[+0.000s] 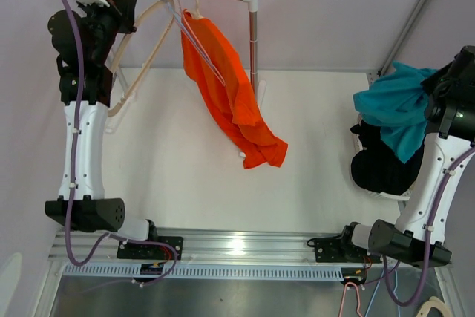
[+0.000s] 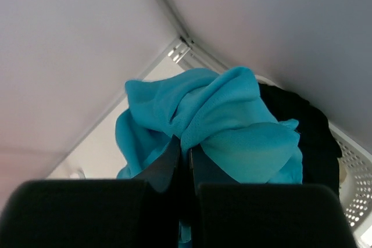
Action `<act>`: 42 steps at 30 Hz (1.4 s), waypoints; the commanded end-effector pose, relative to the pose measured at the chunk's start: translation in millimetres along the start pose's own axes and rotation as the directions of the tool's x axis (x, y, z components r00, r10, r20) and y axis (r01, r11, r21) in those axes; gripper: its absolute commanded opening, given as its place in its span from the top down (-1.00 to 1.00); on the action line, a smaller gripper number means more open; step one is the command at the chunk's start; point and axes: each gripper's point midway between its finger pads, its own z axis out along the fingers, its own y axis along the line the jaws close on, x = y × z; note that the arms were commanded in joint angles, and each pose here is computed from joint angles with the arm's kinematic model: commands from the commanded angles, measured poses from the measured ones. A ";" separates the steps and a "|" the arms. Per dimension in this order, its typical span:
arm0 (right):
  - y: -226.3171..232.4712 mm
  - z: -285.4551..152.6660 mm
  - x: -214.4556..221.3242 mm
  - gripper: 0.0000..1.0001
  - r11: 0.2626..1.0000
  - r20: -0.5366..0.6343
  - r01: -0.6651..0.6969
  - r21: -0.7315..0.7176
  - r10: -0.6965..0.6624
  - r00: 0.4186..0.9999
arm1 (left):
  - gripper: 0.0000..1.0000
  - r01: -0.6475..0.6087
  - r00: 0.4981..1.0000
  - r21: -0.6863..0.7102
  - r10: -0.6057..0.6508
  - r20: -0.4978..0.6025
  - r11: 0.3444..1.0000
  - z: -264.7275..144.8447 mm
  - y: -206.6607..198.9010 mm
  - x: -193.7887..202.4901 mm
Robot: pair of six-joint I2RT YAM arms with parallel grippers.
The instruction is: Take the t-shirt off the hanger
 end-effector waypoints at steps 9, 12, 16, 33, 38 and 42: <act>-47.5 34.5 13.6 1.00 0.971 0.068 -0.225 0.077 0.220 0.973 | 0.99 -0.115 0.992 -0.178 0.122 0.029 0.977 34.4 36.6 -17.0; -55.2 43.8 26.2 1.00 0.958 0.062 -0.265 0.110 0.259 0.964 | 0.99 -0.145 0.989 -0.237 0.145 -0.017 0.961 31.1 34.1 -7.6; -65.6 61.5 51.7 1.00 0.945 0.039 -0.292 0.146 0.289 0.956 | 0.99 -0.138 0.990 -0.308 0.126 -0.060 0.941 18.4 41.3 6.6; -115.1 112.0 206.0 1.00 0.877 -0.091 -0.334 0.345 0.386 0.918 | 0.99 -0.199 0.980 -0.413 0.172 -0.102 0.889 -36.6 36.2 12.0; -122.5 115.5 220.3 1.00 0.877 -0.109 -0.316 0.361 0.377 0.920 | 0.99 -0.244 0.968 -0.430 0.191 -0.163 0.869 -29.3 42.4 10.1; -127.6 136.4 273.5 1.00 0.868 -0.233 -0.298 0.398 0.410 0.882 | 0.99 -0.236 0.969 -0.483 0.165 -0.186 0.843 -44.1 51.6 19.1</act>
